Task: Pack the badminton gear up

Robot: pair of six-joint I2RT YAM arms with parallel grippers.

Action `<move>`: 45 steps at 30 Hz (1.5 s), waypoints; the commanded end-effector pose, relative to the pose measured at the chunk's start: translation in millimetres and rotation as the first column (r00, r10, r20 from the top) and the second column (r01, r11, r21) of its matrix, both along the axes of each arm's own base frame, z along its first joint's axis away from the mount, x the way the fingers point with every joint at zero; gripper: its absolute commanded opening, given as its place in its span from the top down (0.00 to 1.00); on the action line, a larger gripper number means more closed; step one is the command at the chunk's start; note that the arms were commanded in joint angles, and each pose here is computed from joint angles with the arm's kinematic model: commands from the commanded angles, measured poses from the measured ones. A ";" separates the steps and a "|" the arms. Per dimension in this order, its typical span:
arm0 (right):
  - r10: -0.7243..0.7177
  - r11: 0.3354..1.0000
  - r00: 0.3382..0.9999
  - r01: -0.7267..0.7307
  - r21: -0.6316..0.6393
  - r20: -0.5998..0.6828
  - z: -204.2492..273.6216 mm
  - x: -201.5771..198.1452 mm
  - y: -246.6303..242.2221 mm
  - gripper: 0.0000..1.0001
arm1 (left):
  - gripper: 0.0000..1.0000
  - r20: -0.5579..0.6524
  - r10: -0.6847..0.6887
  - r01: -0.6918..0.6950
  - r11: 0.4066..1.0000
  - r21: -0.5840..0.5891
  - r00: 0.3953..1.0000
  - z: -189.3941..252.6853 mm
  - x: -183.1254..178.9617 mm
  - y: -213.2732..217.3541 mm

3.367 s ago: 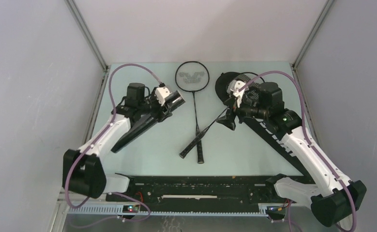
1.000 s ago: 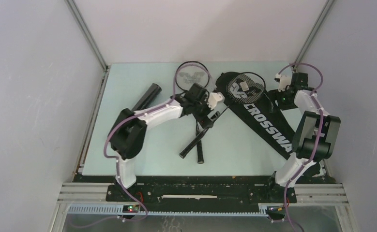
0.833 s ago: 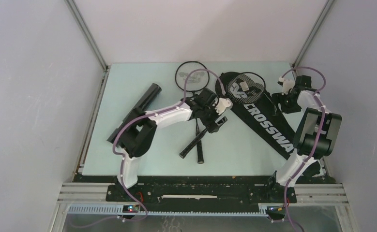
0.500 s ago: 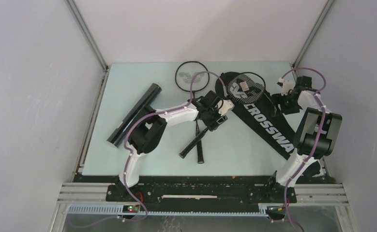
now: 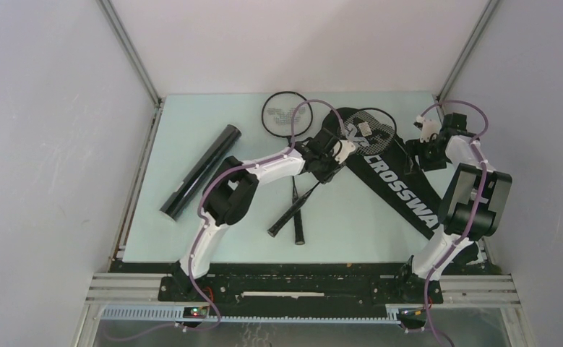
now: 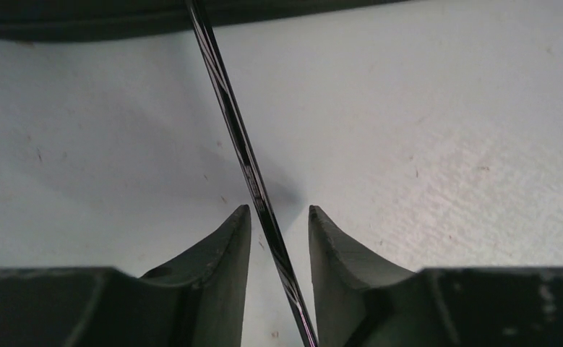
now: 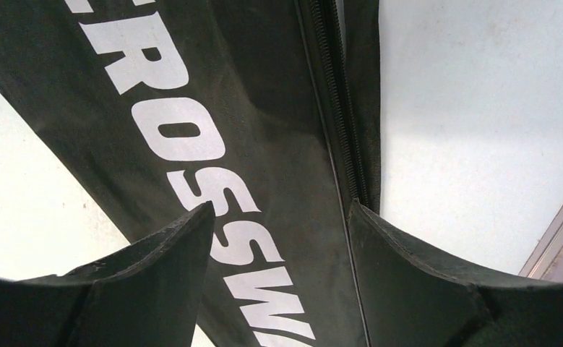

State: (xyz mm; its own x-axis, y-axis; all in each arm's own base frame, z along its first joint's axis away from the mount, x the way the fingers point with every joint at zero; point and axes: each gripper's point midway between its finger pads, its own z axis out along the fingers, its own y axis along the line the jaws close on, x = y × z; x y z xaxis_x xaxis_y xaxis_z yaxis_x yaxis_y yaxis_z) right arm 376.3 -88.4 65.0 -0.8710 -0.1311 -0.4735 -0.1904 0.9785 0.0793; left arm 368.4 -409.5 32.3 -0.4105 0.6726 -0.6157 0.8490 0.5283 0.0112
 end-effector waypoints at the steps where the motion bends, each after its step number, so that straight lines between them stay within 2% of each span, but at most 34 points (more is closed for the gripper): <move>1: 0.009 1.000 0.998 -0.009 0.005 0.056 20.6 0.9 2.8 0.24 | 0.63 0.036 0.014 -0.013 0.999 -0.046 0.999 16.1 15.7 -20.7; 6: 0.010 1.000 0.998 -0.011 0.014 0.056 19.2 0.0 3.7 0.24 | 0.77 0.053 0.034 -0.031 0.998 -0.055 0.998 24.7 21.5 -19.3; 10: 0.010 1.000 0.998 -0.011 0.016 0.065 21.4 0.3 2.8 0.24 | 0.98 0.084 0.070 -0.061 0.992 -0.113 0.994 65.3 31.9 -9.6; 11: 0.008 1.000 0.998 -0.009 0.020 0.066 22.3 0.0 2.7 0.24 | 1.00 0.081 0.086 -0.075 0.989 -0.128 0.993 72.3 35.2 -4.9; 16: 0.000 0.999 0.996 -0.003 0.032 0.088 30.9 -0.6 2.4 0.25 | 1.00 0.098 0.193 -0.164 0.956 -0.244 0.976 132.1 51.4 34.6; 20: -0.006 0.999 0.994 0.002 0.035 0.109 37.7 -1.1 2.7 0.25 | 1.00 0.118 0.311 -0.272 0.926 -0.263 0.943 142.0 60.8 79.1; 27: -0.012 1.000 0.989 0.008 0.025 0.145 47.8 3.1 1.8 0.25 | 1.00 0.081 0.466 -0.436 0.866 -0.243 0.881 120.0 66.6 148.0; 33: -0.001 1.000 0.996 0.003 -0.017 0.093 28.9 6.6 -8.4 0.24 | 1.00 0.004 0.530 -0.518 0.829 -0.211 0.848 92.8 70.8 190.4; 39: 0.020 0.995 0.999 -0.017 -0.094 0.030 9.7 18.6 -30.4 0.24 | 1.00 -0.022 0.556 -0.551 0.818 -0.161 0.831 64.3 73.3 209.9; 45: 0.075 0.987 0.995 -0.084 -0.138 -0.070 -14.7 25.1 -49.3 0.24 | 0.99 -0.069 0.554 -0.558 0.822 -0.118 0.830 36.8 66.6 210.1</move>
State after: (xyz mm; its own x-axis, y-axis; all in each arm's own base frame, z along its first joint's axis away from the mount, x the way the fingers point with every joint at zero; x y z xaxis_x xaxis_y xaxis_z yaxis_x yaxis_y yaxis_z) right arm 398.0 -118.3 51.3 -0.8822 -0.1873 -0.4320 -0.2170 0.9760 0.0201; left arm 436.5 -191.2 80.6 -0.7054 0.2519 -0.6625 0.4014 0.9123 -0.0806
